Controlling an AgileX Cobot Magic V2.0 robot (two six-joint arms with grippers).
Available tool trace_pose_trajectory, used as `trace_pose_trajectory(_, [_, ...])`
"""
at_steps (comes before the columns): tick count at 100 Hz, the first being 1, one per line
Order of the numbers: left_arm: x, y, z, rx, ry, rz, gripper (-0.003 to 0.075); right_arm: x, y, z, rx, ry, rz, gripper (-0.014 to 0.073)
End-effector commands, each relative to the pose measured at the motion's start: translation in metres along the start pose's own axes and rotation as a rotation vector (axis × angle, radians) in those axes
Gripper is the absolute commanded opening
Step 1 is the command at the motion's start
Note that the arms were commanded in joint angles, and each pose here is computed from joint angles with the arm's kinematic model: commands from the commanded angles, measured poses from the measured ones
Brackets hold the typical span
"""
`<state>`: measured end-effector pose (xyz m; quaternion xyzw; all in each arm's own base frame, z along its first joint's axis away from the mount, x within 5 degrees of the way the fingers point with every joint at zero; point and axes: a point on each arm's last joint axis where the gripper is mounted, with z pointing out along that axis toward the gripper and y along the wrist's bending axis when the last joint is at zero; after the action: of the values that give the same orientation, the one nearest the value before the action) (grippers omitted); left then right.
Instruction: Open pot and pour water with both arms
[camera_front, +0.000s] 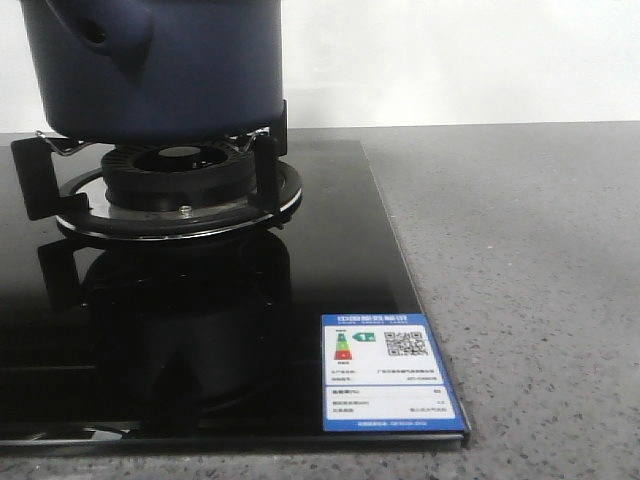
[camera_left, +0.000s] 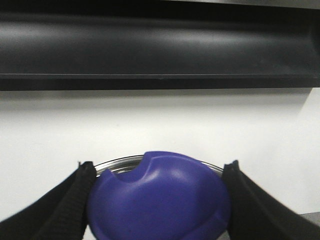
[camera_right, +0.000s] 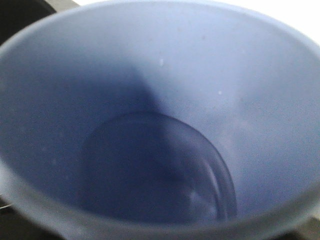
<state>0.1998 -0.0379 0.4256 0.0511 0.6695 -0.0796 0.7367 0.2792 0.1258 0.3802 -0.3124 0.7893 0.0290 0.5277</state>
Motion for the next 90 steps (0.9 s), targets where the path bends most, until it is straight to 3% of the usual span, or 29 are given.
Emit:
trace_pose_trajectory(1, [-0.026, 0.004, -0.007, -0.041, -0.155, 0.002, 0.0411, -0.034, -0.004, -0.013, 0.043, -0.121, -0.08, 0.0298])
trace_pose_trajectory(46, [-0.026, 0.004, -0.007, -0.041, -0.155, 0.002, 0.0411, -0.076, 0.025, 0.025, 0.078, 0.015, -0.462, 0.0298])
trace_pose_trajectory(90, [-0.025, 0.003, -0.007, -0.038, -0.149, 0.002, 0.0411, -0.081, 0.042, 0.043, 0.221, 0.049, -0.825, 0.0298])
